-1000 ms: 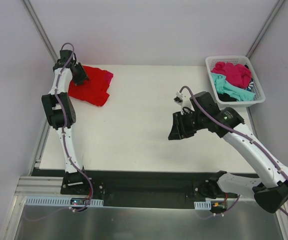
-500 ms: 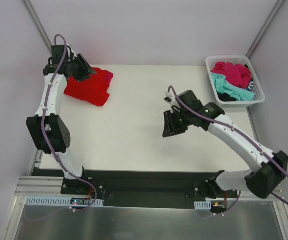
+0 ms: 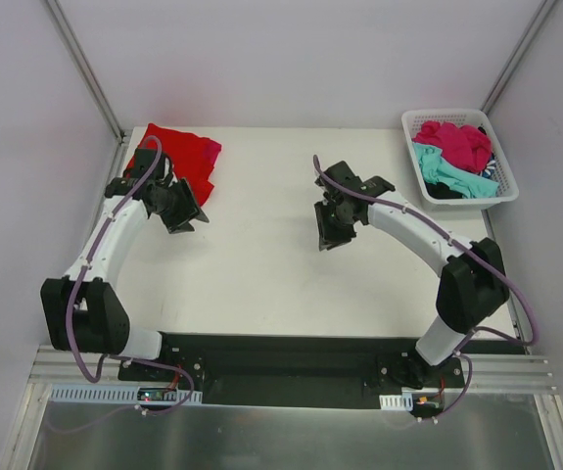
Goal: Fold and stack the t-shirts
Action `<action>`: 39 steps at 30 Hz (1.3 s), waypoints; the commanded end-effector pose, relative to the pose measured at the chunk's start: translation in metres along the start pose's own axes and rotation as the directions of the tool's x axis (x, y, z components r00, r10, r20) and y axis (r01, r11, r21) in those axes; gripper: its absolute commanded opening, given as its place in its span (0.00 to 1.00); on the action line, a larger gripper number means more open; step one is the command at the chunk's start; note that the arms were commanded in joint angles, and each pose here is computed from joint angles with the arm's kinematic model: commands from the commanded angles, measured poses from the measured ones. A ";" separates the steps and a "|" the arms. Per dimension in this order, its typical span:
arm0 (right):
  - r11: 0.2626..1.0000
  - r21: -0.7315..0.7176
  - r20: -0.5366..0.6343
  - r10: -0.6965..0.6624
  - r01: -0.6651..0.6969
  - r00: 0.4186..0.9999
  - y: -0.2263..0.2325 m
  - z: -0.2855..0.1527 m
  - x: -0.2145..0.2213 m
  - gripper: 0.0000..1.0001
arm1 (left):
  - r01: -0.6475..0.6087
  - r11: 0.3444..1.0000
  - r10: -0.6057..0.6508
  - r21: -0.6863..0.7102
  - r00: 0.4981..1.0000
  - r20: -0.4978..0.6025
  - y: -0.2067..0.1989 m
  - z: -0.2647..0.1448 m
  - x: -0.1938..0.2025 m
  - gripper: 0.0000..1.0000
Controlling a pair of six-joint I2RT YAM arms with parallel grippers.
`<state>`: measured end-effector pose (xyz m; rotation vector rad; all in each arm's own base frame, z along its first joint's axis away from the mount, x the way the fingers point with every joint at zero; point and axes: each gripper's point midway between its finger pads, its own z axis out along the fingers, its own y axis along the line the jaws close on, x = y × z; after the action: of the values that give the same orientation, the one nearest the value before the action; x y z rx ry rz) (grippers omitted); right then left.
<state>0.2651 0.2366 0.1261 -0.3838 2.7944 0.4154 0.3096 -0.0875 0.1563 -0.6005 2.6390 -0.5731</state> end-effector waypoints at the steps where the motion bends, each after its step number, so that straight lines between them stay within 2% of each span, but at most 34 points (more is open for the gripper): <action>1: 0.986 0.145 -0.041 0.095 -0.088 0.995 -0.024 0.005 0.009 0.23 | -0.028 0.999 0.028 -0.024 1.000 0.009 0.009 -0.012 0.013 0.46; 4: 0.972 0.194 -0.020 0.138 -0.131 0.990 -0.034 0.009 0.014 0.23 | -0.024 0.999 0.024 -0.047 1.000 -0.003 0.018 -0.008 0.019 0.46; 7: 0.976 0.166 0.002 0.146 -0.144 0.989 -0.030 0.003 0.011 0.23 | -0.019 0.998 0.019 -0.054 1.000 -0.006 0.020 -0.004 0.020 0.46; 10: 0.976 0.162 0.014 0.144 -0.144 0.989 -0.029 -0.006 0.010 0.23 | -0.052 0.999 0.052 0.015 0.999 0.017 0.003 -0.001 0.007 0.46; 13: 0.980 0.143 0.035 0.132 -0.136 0.991 -0.025 -0.019 0.008 0.25 | -0.071 0.995 0.071 0.069 0.997 -0.007 -0.011 0.006 0.000 0.46; 20: 0.987 0.104 0.106 0.114 -0.125 0.988 -0.020 -0.051 0.006 0.26 | -0.138 0.989 0.138 0.049 0.990 0.014 -0.030 0.050 -0.060 0.45; 26: 0.991 0.075 0.162 0.097 -0.111 0.982 -0.024 -0.076 0.021 0.26 | -0.107 0.992 0.114 -0.072 0.989 0.097 -0.030 0.080 -0.123 0.45; 27: 0.991 0.075 0.167 0.095 -0.109 0.981 -0.026 -0.079 0.024 0.27 | -0.110 0.988 0.122 -0.109 0.987 0.109 -0.025 0.083 -0.130 0.45; 28: 0.991 0.076 0.176 0.097 -0.111 0.980 -0.029 -0.084 0.025 0.27 | -0.098 0.974 0.128 -0.203 0.982 0.140 -0.012 0.090 -0.146 0.45; 29: 0.991 0.071 0.195 0.095 -0.110 0.976 -0.030 -0.092 0.027 0.27 | -0.103 0.954 0.136 -0.282 0.985 0.102 0.004 0.090 -0.143 0.45; 31: 0.992 0.070 0.202 0.088 -0.104 0.975 -0.035 -0.099 0.030 0.28 | -0.098 0.926 0.132 -0.364 0.989 0.068 0.021 0.096 -0.151 0.44; 33: 0.992 0.072 0.213 0.084 -0.101 0.973 -0.038 -0.105 0.032 0.28 | -0.092 0.899 0.103 -0.428 0.995 0.002 0.038 0.094 -0.141 0.44; 36: 0.992 0.066 0.215 0.089 -0.105 0.973 -0.041 -0.106 0.032 0.28 | -0.072 0.844 0.091 -0.532 0.996 0.009 0.059 0.086 -0.140 0.43; 39: 0.995 0.030 0.206 0.088 -0.096 0.975 -0.035 -0.106 0.035 0.28 | -0.054 0.818 0.073 -0.573 0.997 0.011 0.076 0.080 -0.136 0.43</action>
<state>0.2286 0.1660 0.2067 -0.1542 2.5947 0.3771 0.4660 -0.0208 0.0837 -0.6090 2.7347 0.0408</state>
